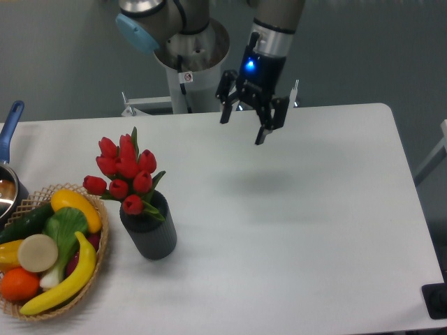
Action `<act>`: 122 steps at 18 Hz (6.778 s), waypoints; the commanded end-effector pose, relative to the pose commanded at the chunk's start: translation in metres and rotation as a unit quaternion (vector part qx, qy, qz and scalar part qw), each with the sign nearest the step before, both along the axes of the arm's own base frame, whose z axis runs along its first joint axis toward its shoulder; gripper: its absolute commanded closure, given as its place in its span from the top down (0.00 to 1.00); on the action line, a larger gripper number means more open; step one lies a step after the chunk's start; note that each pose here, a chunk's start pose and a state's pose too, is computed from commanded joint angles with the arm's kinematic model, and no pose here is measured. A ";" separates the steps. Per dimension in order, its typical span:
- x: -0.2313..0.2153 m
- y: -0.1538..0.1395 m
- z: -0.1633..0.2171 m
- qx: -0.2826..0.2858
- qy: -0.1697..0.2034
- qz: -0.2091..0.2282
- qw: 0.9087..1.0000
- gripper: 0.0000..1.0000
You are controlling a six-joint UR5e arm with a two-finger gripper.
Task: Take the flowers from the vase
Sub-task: 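Move the open gripper down toward the red tulips in the black vase, then lower the gripper around the tulip stems just above the vase rim, then close the gripper on the tulip stems, then lift the gripped tulips upward out of the black vase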
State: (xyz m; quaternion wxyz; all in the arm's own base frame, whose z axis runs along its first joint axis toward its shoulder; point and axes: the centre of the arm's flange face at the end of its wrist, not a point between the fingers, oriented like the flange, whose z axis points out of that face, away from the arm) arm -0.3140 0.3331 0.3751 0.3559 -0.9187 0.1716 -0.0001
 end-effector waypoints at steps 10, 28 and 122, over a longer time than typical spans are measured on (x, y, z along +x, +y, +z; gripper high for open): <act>0.024 0.058 -0.037 0.081 -0.088 -0.069 0.990 1.00; 0.033 0.128 -0.048 0.121 -0.156 -0.102 0.975 1.00; 0.028 0.111 0.026 0.224 -0.203 -0.064 0.951 0.32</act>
